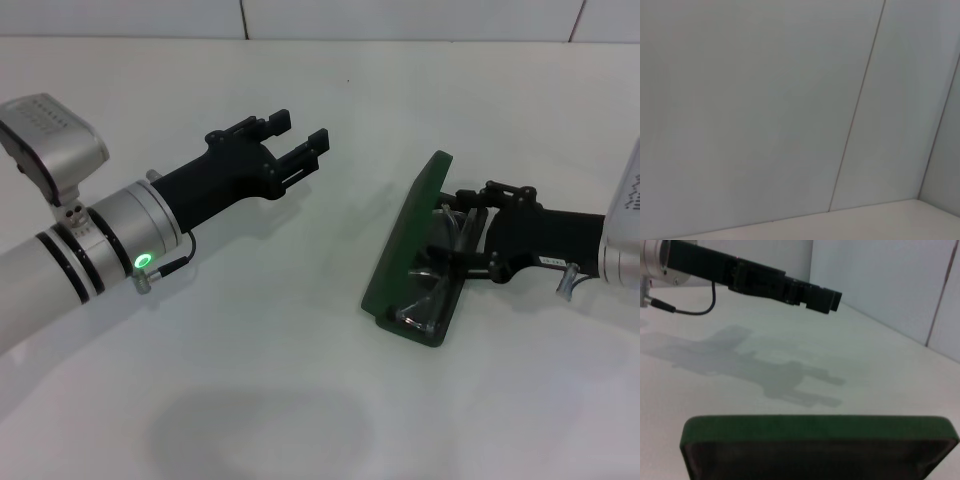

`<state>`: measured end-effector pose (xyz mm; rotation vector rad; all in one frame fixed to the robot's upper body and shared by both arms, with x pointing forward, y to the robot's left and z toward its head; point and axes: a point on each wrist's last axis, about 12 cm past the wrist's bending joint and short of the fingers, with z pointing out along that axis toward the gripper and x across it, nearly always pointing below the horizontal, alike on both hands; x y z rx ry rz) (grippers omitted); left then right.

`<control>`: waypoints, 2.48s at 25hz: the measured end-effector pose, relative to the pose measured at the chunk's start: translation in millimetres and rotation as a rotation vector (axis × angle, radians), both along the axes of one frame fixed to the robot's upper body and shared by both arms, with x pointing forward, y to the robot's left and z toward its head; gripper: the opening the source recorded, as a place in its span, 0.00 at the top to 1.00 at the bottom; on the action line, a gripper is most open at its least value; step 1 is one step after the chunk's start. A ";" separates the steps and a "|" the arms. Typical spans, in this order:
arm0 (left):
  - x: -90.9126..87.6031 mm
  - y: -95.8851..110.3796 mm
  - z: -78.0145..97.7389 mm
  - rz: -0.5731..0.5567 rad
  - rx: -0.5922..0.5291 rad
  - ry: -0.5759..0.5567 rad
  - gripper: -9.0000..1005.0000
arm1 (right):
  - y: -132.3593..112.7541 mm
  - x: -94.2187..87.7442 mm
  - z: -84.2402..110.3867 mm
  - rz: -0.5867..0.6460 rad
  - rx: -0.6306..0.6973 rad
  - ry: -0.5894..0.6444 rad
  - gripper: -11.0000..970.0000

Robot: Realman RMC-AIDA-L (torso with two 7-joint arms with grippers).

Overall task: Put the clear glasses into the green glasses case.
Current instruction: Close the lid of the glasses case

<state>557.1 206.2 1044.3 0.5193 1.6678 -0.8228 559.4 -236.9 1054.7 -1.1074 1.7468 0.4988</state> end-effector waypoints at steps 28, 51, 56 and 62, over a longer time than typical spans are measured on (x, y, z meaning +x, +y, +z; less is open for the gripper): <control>-7.6 2.2 -9.5 -0.009 0.022 0.034 0.37 | -72.9 -18.1 22.0 -0.323 0.456 -0.149 0.13; -17.7 -34.2 -14.0 -0.254 0.119 0.066 0.37 | -73.9 -29.0 -3.1 -0.187 0.268 0.015 0.13; -16.3 -32.9 -14.0 -0.246 0.124 0.067 0.37 | -71.9 -36.5 -10.3 -0.121 0.168 0.092 0.13; -14.2 -32.8 -13.2 -0.242 0.131 0.059 0.37 | -57.9 -37.7 -15.1 -0.051 0.122 0.110 0.13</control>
